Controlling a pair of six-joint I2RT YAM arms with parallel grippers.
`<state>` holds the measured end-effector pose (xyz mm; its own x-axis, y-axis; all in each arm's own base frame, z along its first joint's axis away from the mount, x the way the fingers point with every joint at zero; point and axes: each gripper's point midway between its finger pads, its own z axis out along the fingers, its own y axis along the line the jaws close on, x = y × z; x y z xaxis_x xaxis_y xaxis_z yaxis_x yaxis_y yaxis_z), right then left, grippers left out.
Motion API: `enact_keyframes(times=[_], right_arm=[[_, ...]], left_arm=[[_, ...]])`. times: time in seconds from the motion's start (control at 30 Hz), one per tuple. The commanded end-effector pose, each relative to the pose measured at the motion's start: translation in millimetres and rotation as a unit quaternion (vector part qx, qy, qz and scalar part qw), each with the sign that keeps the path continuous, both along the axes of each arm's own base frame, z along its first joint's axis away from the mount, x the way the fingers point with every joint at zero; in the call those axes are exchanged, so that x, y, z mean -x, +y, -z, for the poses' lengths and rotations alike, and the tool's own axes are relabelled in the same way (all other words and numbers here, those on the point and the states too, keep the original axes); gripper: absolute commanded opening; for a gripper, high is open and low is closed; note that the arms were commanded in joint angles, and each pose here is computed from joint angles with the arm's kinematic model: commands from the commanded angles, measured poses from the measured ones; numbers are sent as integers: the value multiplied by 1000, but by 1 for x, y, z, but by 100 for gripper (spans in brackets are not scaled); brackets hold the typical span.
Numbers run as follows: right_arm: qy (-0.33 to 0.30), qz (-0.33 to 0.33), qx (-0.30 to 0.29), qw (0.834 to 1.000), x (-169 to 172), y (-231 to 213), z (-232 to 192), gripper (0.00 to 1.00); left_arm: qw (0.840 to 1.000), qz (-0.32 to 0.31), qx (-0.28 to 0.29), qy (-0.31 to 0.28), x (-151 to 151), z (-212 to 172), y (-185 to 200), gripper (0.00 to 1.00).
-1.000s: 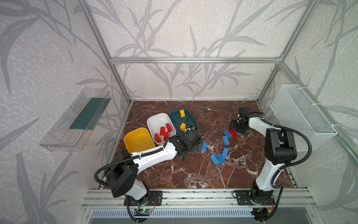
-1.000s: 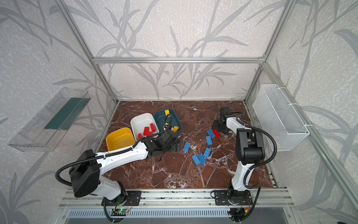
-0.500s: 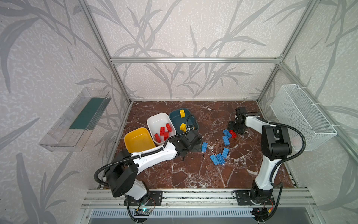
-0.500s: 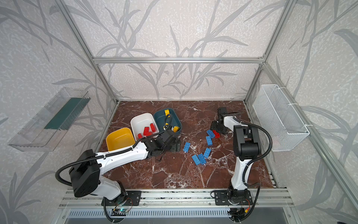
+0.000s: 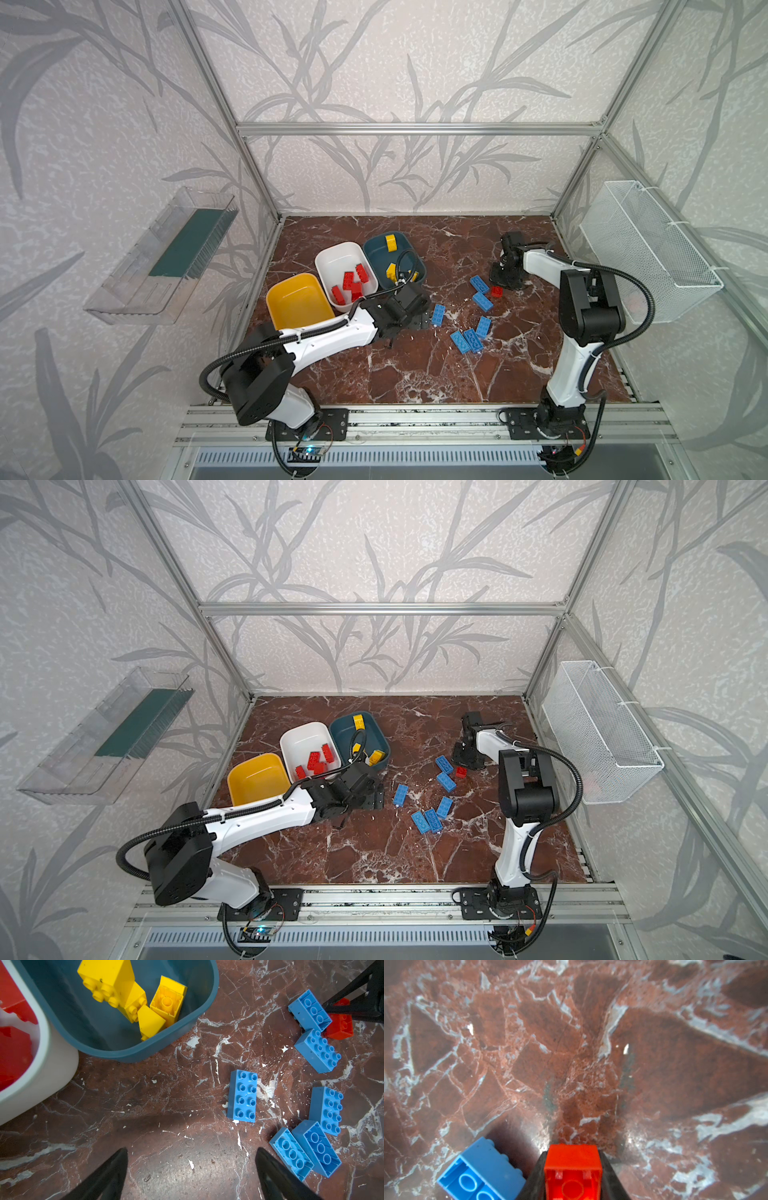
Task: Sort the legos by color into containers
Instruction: 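Carry the red 2x4 brick with the right gripper over the white tub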
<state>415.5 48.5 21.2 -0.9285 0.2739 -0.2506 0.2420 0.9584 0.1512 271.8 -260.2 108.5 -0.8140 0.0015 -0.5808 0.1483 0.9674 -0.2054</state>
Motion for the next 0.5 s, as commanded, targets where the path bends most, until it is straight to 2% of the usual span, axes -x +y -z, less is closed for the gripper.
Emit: enact_keyframes(times=[0.0,0.2,0.33,0.47], right_arm=[[-4,-13,-2,1000,11,8,-21,25],[-54,-70,-12,996,12,53,-69,24],[-91,-128,-34,987,14,108,-108,25],[-129,-196,-86,968,18,185,-144,25]], left_arm=[[1000,-9,15,-15,3,-16,7,95],[999,-25,24,-41,13,-39,31,95],[996,-45,25,-73,22,-64,59,95],[991,-82,19,-106,33,-88,95,95]])
